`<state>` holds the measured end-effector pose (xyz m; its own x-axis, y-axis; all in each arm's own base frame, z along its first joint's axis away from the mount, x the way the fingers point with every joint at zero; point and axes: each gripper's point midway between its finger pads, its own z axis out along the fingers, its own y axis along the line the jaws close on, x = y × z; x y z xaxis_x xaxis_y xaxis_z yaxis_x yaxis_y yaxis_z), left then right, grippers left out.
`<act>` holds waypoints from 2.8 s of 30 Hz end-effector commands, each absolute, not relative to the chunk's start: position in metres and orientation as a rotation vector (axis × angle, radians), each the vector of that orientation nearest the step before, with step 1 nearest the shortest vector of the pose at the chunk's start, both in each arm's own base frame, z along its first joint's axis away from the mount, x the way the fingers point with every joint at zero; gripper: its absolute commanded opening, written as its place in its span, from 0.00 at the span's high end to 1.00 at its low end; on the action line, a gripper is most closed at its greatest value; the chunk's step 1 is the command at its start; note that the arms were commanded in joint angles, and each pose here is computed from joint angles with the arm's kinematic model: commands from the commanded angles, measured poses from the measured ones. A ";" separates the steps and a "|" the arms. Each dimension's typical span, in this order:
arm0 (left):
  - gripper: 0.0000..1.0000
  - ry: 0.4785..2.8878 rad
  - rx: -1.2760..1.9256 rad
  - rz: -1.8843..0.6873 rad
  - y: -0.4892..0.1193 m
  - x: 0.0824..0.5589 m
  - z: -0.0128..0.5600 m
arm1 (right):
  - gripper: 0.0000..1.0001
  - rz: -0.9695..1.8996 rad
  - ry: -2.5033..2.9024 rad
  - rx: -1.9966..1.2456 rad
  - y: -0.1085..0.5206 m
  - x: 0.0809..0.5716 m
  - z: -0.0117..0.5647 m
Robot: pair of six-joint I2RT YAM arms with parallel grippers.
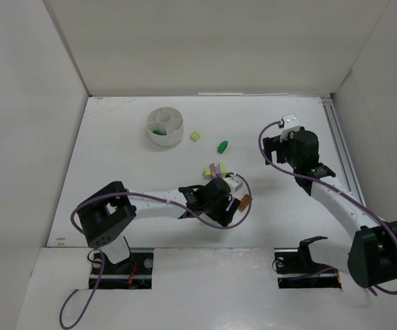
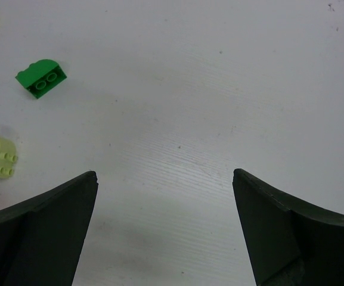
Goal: Sort the legos into containers by color
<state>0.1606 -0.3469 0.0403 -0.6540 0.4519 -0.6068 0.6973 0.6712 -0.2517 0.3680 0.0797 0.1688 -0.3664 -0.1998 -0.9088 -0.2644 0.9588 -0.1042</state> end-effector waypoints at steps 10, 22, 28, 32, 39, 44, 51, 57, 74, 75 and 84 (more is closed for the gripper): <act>0.51 2.467 0.801 -0.492 -0.337 0.171 0.026 | 0.00 0.055 1.994 -0.297 0.071 0.360 0.161; 0.68 2.519 0.833 -0.290 -0.320 0.159 0.009 | 0.00 0.055 1.985 -0.296 0.070 0.358 0.163; 0.82 2.513 0.729 -0.253 -0.317 0.167 0.024 | 0.00 0.047 1.973 -0.288 0.068 0.355 0.166; 0.90 2.478 0.704 -0.274 -0.317 0.170 0.041 | 0.00 0.047 1.964 -0.286 0.068 0.355 0.169; 1.00 2.436 0.667 -0.297 -0.322 0.181 0.062 | 0.00 0.047 1.964 -0.286 0.067 0.353 0.168; 1.00 2.443 0.675 -0.270 -0.313 0.182 0.052 | 0.00 0.042 1.954 -0.294 0.066 0.350 0.170; 1.00 2.324 0.417 -0.245 -0.288 0.235 0.099 | 0.00 0.051 1.953 -0.300 0.068 0.350 0.170; 1.00 2.103 -0.006 -0.282 -0.216 0.349 0.177 | 0.00 0.048 1.949 -0.323 0.069 0.350 0.170; 1.00 1.839 -0.462 -0.228 -0.102 0.489 0.244 | 0.00 -0.024 1.917 -0.284 0.057 0.372 0.192; 1.00 1.822 -0.470 -0.228 -0.098 0.492 0.248 | 0.00 -0.025 1.931 -0.286 0.057 0.373 0.187; 1.00 1.831 -0.515 -0.220 -0.093 0.509 0.222 | 0.00 -0.025 1.938 -0.288 0.058 0.379 0.187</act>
